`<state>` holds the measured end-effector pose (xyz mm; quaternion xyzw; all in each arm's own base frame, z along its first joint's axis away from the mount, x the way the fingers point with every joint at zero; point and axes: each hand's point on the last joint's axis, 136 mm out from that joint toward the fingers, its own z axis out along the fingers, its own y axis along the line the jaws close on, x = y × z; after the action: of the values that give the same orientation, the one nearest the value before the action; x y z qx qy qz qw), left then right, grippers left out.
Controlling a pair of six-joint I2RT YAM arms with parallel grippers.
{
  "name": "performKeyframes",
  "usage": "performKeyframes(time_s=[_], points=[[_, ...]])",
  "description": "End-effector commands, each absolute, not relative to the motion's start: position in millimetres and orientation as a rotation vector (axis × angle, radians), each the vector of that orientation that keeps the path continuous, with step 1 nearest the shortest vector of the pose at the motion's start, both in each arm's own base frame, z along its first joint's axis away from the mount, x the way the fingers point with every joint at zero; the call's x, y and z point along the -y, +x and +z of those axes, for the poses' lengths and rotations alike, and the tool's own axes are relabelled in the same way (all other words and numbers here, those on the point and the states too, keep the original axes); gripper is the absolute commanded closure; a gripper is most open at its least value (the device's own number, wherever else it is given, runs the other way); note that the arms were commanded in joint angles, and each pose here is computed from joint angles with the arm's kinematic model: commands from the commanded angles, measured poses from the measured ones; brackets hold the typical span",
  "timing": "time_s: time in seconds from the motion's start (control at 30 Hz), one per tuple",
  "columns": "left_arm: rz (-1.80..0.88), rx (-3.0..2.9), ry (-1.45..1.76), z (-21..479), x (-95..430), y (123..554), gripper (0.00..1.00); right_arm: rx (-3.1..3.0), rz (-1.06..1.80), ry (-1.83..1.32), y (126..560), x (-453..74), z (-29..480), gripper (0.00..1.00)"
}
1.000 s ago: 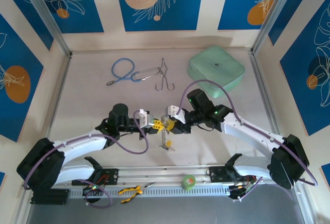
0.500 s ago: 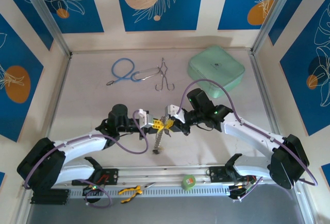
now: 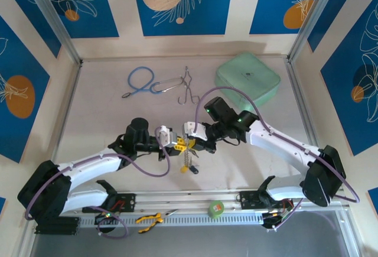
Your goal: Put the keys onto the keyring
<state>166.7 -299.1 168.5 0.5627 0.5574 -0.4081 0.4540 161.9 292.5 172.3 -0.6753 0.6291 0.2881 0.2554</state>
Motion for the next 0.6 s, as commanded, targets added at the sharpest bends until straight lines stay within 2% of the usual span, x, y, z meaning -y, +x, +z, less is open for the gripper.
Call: performKeyframes(time_s=[0.0, 0.13, 0.27, 0.57], points=[[-1.005, -1.31, 1.418, 184.0, 303.2, 164.1, 0.83, -1.711, 0.73, -1.905, 160.2, -290.4, 171.9, 1.0], [-1.024, -1.31, 1.431, 182.6, 303.3, 160.6, 0.73, -1.721, 0.71, -1.892, 166.0, -293.0, 175.5, 1.0], [-1.031, -1.305, 1.443, 182.1, 303.2, 158.9, 0.72, -1.708, 0.737, -1.87, 166.0, -296.1, 182.3, 1.0], [-1.03, -1.302, 1.449, 184.9, 304.6, 159.7, 0.87, -1.719, 0.694, -1.928, 163.0, -297.2, 174.9, 1.0]])
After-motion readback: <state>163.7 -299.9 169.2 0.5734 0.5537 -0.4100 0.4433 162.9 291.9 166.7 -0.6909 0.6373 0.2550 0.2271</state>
